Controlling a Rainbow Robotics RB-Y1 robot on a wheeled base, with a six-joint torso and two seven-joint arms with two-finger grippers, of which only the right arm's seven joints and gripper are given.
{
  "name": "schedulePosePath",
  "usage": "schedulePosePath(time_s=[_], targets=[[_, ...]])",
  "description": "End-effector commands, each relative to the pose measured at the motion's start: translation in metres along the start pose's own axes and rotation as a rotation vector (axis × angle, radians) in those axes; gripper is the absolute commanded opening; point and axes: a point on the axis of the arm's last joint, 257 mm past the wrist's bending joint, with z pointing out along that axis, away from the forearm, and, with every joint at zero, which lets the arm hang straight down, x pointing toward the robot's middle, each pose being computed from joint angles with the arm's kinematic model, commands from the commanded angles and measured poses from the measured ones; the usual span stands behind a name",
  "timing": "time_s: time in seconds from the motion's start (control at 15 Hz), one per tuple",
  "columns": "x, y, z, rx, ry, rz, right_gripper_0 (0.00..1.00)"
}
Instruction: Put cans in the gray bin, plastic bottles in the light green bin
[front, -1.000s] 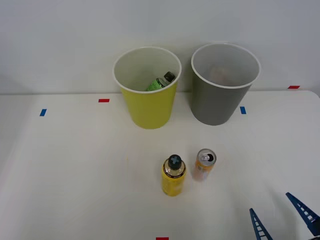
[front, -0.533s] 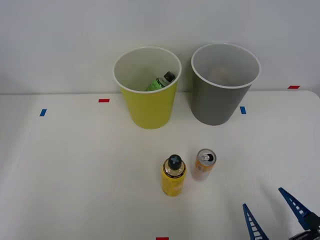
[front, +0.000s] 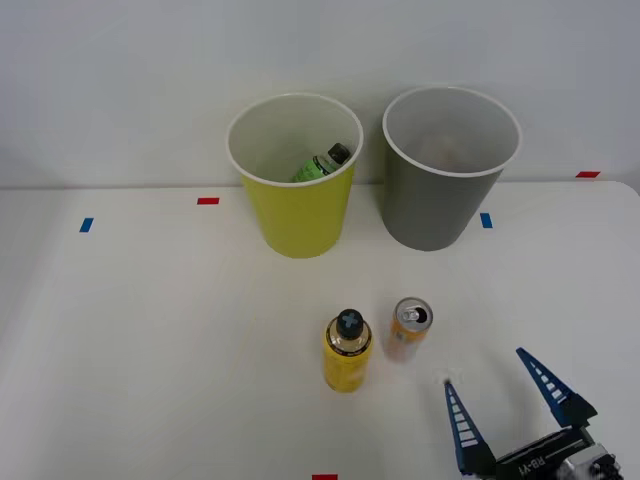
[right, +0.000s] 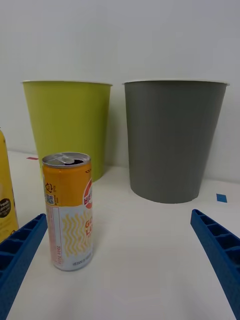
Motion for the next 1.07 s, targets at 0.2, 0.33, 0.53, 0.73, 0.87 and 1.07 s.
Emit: schedulePosePath(time_s=[0.2, 0.33, 0.53, 0.73, 0.87, 1.07], targets=[[0.009, 0.008, 0.008, -0.026, 0.03, 0.029, 1.0], [0.01, 0.008, 0.009, -0.03, 0.036, 0.025, 1.0], [0.01, 0.012, 0.011, -0.036, 0.034, 0.033, 1.0], [0.011, 0.019, 0.01, -0.032, 0.032, 0.077, 1.0], [0.01, 0.024, 0.012, -0.026, 0.025, 0.114, 1.0], [0.011, 0.028, 0.026, -0.036, 0.026, 0.121, 1.0]])
